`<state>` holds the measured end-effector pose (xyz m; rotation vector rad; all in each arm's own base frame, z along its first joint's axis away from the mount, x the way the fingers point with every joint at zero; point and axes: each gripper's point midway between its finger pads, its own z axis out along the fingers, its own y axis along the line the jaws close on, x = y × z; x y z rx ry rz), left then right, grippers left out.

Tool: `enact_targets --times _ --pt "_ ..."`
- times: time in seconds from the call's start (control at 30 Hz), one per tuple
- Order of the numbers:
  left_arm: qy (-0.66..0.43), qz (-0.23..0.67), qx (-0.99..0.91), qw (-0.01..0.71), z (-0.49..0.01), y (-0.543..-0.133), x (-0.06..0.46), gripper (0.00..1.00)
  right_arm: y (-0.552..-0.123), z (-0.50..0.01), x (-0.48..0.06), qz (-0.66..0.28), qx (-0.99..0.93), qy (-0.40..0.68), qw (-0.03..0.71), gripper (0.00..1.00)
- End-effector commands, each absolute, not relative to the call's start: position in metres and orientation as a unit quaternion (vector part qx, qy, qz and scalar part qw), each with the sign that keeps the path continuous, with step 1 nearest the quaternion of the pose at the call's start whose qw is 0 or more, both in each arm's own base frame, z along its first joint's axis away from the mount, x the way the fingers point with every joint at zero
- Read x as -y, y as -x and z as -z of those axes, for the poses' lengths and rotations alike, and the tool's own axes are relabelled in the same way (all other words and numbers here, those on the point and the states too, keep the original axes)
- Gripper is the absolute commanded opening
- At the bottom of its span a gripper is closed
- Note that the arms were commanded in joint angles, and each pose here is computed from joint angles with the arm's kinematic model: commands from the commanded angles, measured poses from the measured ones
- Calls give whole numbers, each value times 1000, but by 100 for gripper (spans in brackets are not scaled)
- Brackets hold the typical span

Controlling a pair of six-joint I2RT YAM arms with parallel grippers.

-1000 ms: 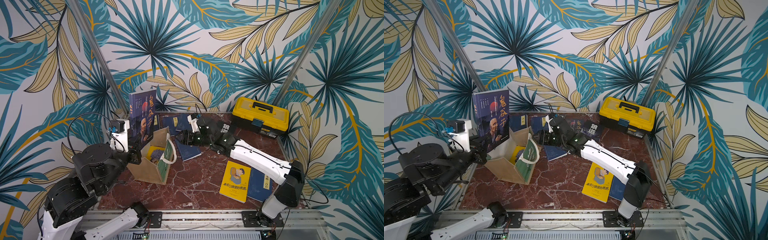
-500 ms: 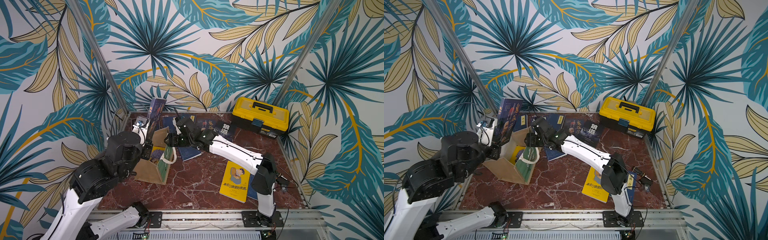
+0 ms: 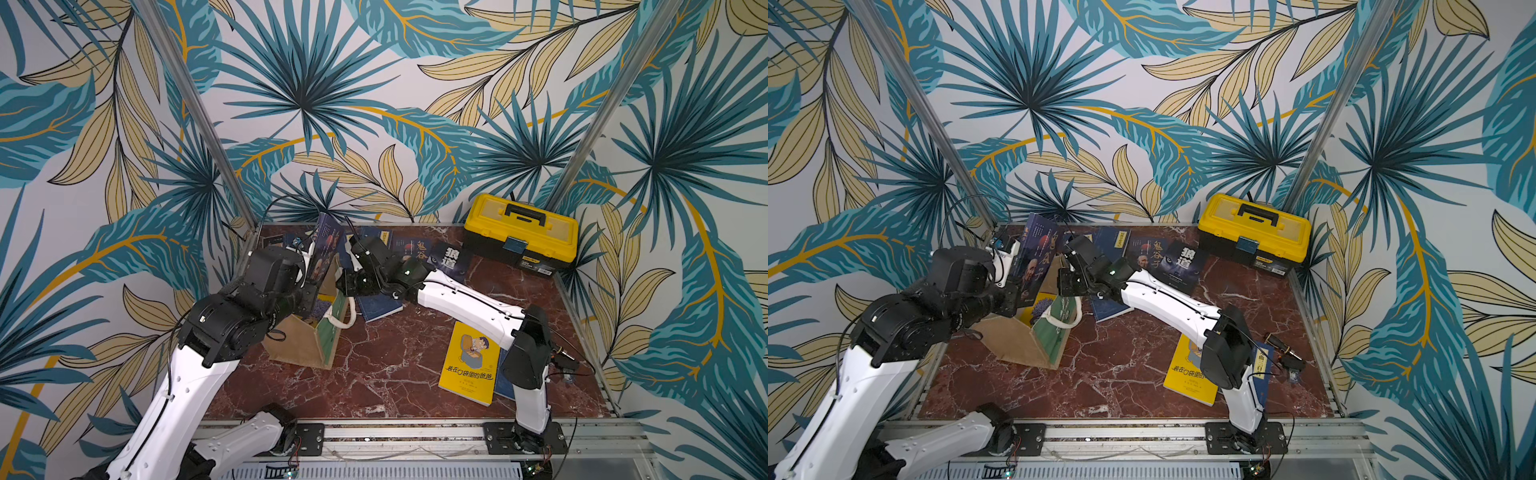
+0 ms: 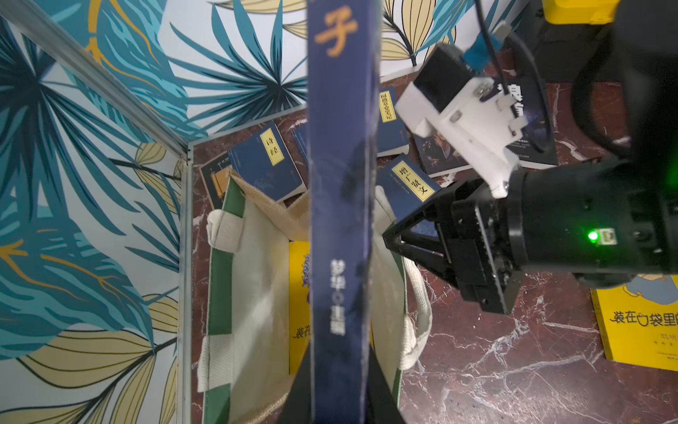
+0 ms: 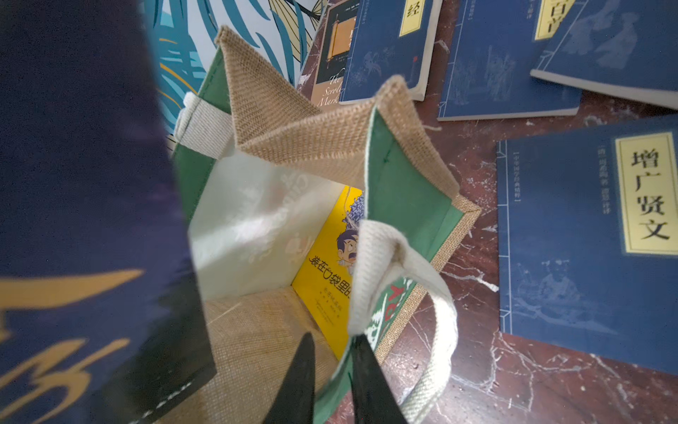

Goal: Put the books into the canvas bag
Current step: Place the book in the canvas bag.

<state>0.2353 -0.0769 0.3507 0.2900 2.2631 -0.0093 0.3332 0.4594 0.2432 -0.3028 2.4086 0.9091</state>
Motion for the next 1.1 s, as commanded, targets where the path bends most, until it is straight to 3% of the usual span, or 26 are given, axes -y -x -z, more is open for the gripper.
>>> enact_targets --times 0.0,0.13,0.3,0.43,1.0,1.07 --pt "-95 25 -909 406 -343 -228 75 0 -332 -232 -451 -307 -906 116 267 14" --pt "-90 30 -923 372 -328 -223 74 0 -332 -229 -449 -299 -909 117 266 14" --pt "-76 25 -934 348 -318 -219 70 0 -332 -222 -449 -292 -913 118 258 33" --pt "-66 24 -939 337 -312 -219 68 0 -329 -213 -451 -285 -921 121 238 36" --pt "-53 15 -958 281 -284 -225 65 0 -334 -219 -449 -279 -919 119 252 0" --pt "-54 15 -960 273 -280 -226 65 0 -335 -221 -451 -282 -918 118 254 0"
